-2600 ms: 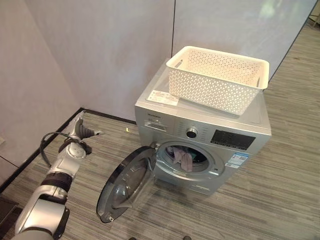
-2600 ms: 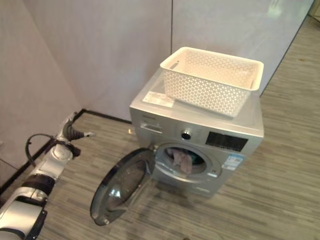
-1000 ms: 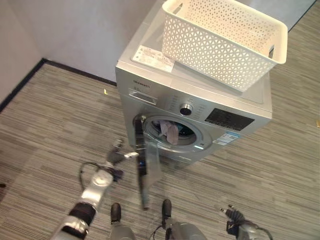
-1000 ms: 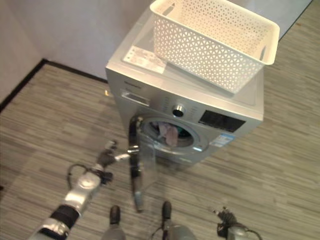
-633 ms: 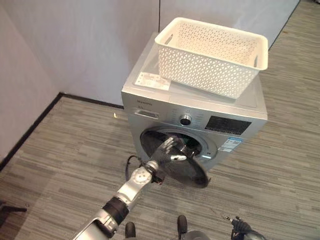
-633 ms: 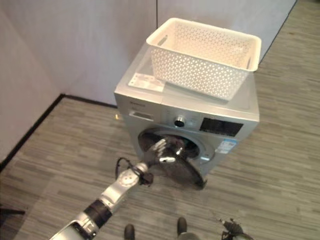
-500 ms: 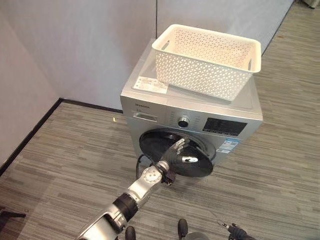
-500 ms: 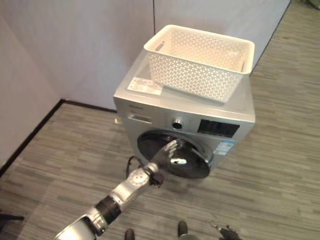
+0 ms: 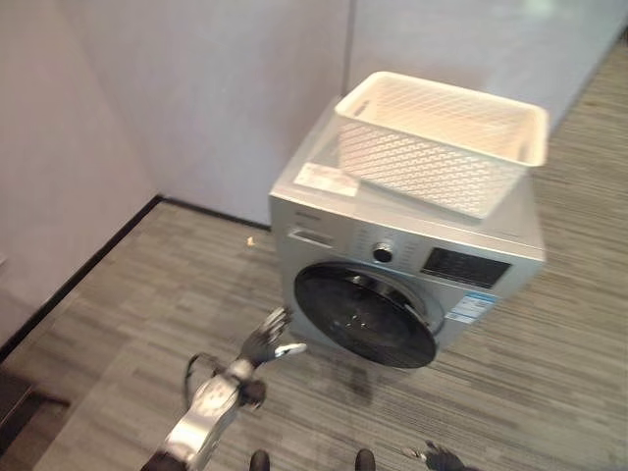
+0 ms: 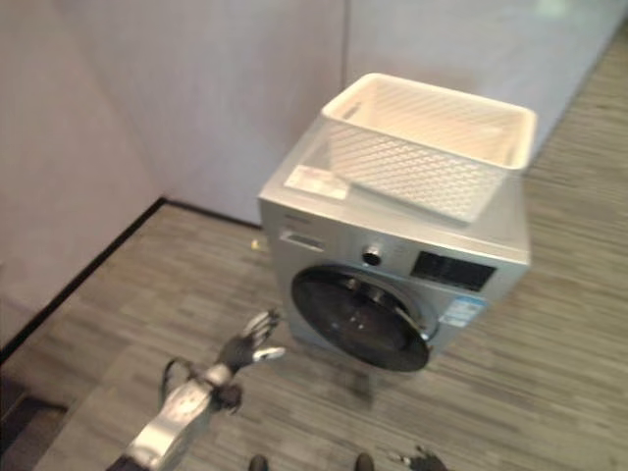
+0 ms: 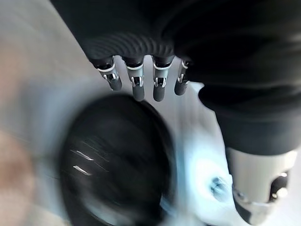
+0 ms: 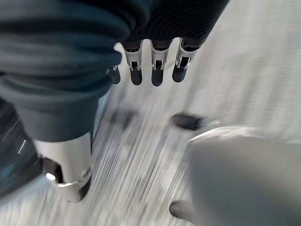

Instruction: Grab the laundry basket,head to the washer,open it,put in the laundry and shut it.

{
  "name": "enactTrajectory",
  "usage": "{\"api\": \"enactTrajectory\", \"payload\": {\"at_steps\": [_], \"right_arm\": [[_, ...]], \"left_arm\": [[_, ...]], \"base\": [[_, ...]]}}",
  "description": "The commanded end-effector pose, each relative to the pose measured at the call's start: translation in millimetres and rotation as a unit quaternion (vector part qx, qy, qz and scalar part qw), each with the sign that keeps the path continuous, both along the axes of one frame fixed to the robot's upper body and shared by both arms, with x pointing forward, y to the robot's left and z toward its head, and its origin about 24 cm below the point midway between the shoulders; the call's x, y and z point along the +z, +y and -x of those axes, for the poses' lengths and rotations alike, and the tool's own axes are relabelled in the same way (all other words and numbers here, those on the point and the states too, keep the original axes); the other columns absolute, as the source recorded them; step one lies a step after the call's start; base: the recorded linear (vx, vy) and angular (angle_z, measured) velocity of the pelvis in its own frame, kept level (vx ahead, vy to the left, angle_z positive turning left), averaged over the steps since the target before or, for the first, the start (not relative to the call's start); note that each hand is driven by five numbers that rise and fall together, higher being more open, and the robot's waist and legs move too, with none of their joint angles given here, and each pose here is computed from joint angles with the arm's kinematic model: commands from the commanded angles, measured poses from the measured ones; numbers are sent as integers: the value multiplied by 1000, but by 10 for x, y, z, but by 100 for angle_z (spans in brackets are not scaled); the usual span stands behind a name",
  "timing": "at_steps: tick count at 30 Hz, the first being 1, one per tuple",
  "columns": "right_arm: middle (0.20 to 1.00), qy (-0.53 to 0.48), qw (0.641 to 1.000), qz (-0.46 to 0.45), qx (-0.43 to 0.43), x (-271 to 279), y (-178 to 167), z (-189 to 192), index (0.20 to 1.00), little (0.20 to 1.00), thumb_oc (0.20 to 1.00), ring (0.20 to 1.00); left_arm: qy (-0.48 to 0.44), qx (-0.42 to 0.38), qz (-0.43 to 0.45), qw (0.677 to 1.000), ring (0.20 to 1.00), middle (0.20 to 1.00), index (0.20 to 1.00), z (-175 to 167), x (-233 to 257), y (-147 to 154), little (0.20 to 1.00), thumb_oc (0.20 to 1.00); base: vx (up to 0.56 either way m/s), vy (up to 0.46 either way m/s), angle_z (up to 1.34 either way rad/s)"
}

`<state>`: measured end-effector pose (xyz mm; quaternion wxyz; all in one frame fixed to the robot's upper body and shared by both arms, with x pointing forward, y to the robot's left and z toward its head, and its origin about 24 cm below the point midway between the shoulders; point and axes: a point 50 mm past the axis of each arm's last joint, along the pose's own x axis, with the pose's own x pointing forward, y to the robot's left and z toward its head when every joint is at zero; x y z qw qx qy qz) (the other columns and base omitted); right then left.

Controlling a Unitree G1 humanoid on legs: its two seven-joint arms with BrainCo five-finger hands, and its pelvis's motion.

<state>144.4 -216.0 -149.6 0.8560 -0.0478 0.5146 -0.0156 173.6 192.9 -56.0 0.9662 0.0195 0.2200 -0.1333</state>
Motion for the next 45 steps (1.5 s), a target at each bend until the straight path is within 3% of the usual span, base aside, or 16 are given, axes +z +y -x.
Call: {"api": "enactTrajectory", "payload": {"at_steps": [1, 3, 9, 13, 18, 20, 21, 23, 26, 29, 34, 35, 36, 37, 40, 45], "right_arm": [[1000, -61, 998, -5, -2, 209, 76, -547, 1000, 1000, 1000, 1000], [1000, -127, 991, 43, -19, 608, -197, -1100, 1000, 1000, 1000, 1000], [1000, -254, 947, 117, -158, 1609, -1116, -1658, 1000, 1000, 1000, 1000], [1000, -292, 917, 147, -228, 2038, -1582, -1626, 1000, 1000, 1000, 1000], [1000, -329, 849, 196, -365, 2681, -2341, -1218, 1000, 1000, 1000, 1000], [1000, -373, 781, 189, -464, 3045, -2650, -940, 1000, 1000, 1000, 1000], [1000, -374, 781, 189, -464, 3051, -2651, -940, 1000, 1000, 1000, 1000], [1000, -457, 727, 191, -476, 3522, -2696, -1005, 1000, 1000, 1000, 1000], [1000, -477, 718, 197, -467, 3609, -2670, -1057, 1000, 1000, 1000, 1000], [1000, -476, 748, 214, -410, 3522, -2525, -1246, 1000, 1000, 1000, 1000], [1000, -386, 846, 192, -313, 2346, -2002, -1389, 1000, 1000, 1000, 1000], [1000, -386, 846, 192, -314, 2343, -2002, -1387, 1000, 1000, 1000, 1000], [1000, -321, 881, 170, -303, 1769, -1802, -1185, 1000, 1000, 1000, 1000], [1000, -321, 881, 170, -304, 1767, -1802, -1184, 1000, 1000, 1000, 1000], [1000, -172, 940, 132, -263, 774, -1316, -512, 1000, 1000, 1000, 1000], [1000, 9, 950, 69, -303, 43, -771, 591, 1000, 1000, 1000, 1000]], "left_arm": [[-66, -28, 6, 997, 1000, 1000, 1000, -295, 243, -3, 1000, 1000], [-71, -29, -10, 997, 1000, 1000, 1000, -219, 315, 124, 1000, 1000], [-114, -40, -7, 993, 1000, 1000, 1000, -274, 505, 80, 1000, 1000], [-125, -47, 0, 991, 1000, 1000, 1000, -311, 540, 18, 1000, 1000], [-126, -27, -6, 992, 1000, 1000, 1000, -322, 544, 78, 1000, 1000], [-126, 10, -18, 992, 1000, 1000, 1000, -297, 547, 224, 1000, 1000], [-126, 10, -17, 992, 1000, 1000, 1000, -299, 549, 222, 1000, 1000], [-107, 61, -26, 992, 1000, 1000, 1000, -211, 444, 391, 1000, 1000], [-107, 72, -24, 991, 1000, 1000, 1000, -198, 421, 396, 1000, 1000], [-112, 85, -14, 990, 1000, 1000, 1000, -225, 403, 384, 1000, 1000], [-98, 132, -7, 986, 1000, 1000, 1000, -222, 280, 452, 1000, 1000], [-98, 132, -8, 986, 1000, 1000, 1000, -222, 281, 453, 1000, 1000], [-72, 141, -20, 987, 1000, 1000, 1000, -183, 165, 492, 1000, 1000], [-72, 141, -20, 987, 1000, 1000, 1000, -183, 165, 493, 1000, 1000], [-23, 171, -38, 984, 1000, 1000, 1000, -70, -36, 622, 1000, 1000], [71, 191, -118, 972, 1000, 1000, 1000, 221, -332, 849, 1000, 1000]], "base": [[-108, 17, 64], [-146, 20, 59], [-60, -4, 37], [-24, -13, 31], [-13, -1, 6], [11, 13, -14], [3, 29, -29], [13, 28, -37], [8, 9, -49], [18, 13, -20], [46, -13, -10], [92, -23, -8], [64, -15, -4], [120, -33, -2], [126, -24, 4], [110, 2, -4]]}}
